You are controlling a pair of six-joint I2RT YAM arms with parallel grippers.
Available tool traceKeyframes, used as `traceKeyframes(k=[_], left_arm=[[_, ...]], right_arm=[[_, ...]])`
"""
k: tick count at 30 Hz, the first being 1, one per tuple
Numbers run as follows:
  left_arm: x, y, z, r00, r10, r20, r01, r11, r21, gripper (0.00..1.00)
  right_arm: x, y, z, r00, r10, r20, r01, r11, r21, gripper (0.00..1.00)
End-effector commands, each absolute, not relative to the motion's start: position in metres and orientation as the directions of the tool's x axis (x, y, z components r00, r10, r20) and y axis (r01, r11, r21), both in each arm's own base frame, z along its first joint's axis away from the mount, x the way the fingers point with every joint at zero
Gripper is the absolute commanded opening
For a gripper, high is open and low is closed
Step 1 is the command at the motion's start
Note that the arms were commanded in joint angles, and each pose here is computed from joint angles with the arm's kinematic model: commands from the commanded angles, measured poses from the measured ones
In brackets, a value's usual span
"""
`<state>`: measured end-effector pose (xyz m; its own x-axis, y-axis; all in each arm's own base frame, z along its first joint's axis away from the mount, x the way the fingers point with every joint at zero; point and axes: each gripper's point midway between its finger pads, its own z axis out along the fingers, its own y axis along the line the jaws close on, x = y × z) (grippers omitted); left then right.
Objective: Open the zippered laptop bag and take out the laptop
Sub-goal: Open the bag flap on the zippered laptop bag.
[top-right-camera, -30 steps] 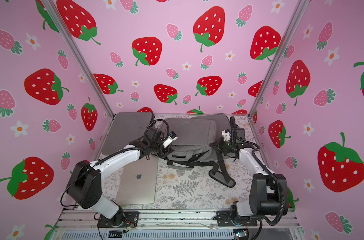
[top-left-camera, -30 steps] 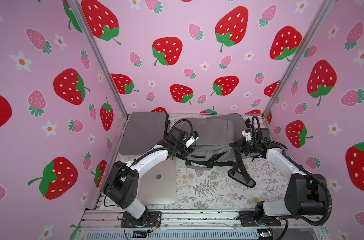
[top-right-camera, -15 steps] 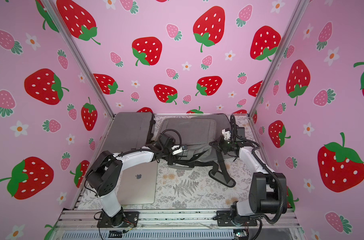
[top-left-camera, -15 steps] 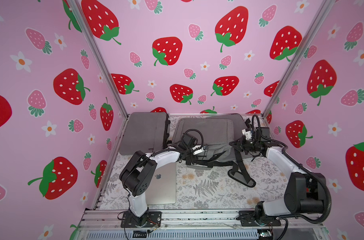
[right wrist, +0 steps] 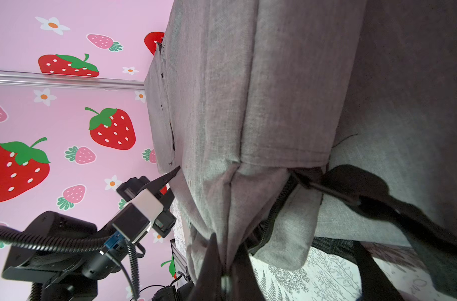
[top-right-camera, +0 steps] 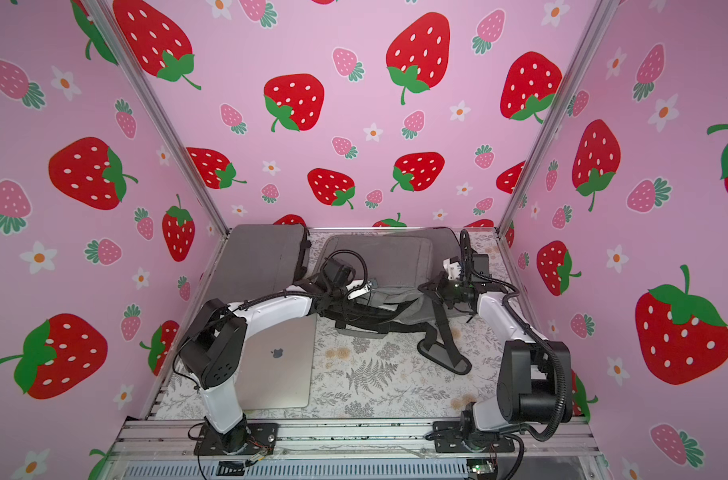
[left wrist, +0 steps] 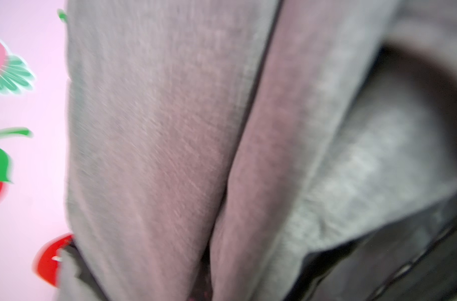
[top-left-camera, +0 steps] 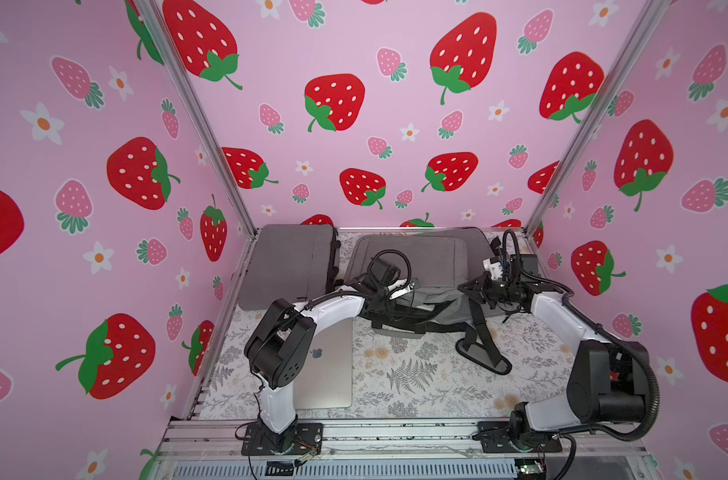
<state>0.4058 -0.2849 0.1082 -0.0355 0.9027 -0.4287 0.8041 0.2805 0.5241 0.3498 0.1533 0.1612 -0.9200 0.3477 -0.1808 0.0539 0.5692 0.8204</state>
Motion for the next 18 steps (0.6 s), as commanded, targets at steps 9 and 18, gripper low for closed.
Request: traceKeyframes(k=[9, 18], left_arm=[[0.407, -0.297, 0.206, -0.325, 0.658, -0.679, 0.771, 0.6, 0.212, 0.0], [0.416, -0.308, 0.228, -0.594, 0.468, -0.654, 0.643, 0.765, -0.037, 0.0]], right_arm=[[0.345, 0.136, 0.178, -0.856, 0.344, -0.387, -0.049, 0.69, 0.722, 0.58], [0.312, 0.133, 0.199, -0.726, 0.502, -0.469, -0.007, 0.678, 0.735, 0.75]])
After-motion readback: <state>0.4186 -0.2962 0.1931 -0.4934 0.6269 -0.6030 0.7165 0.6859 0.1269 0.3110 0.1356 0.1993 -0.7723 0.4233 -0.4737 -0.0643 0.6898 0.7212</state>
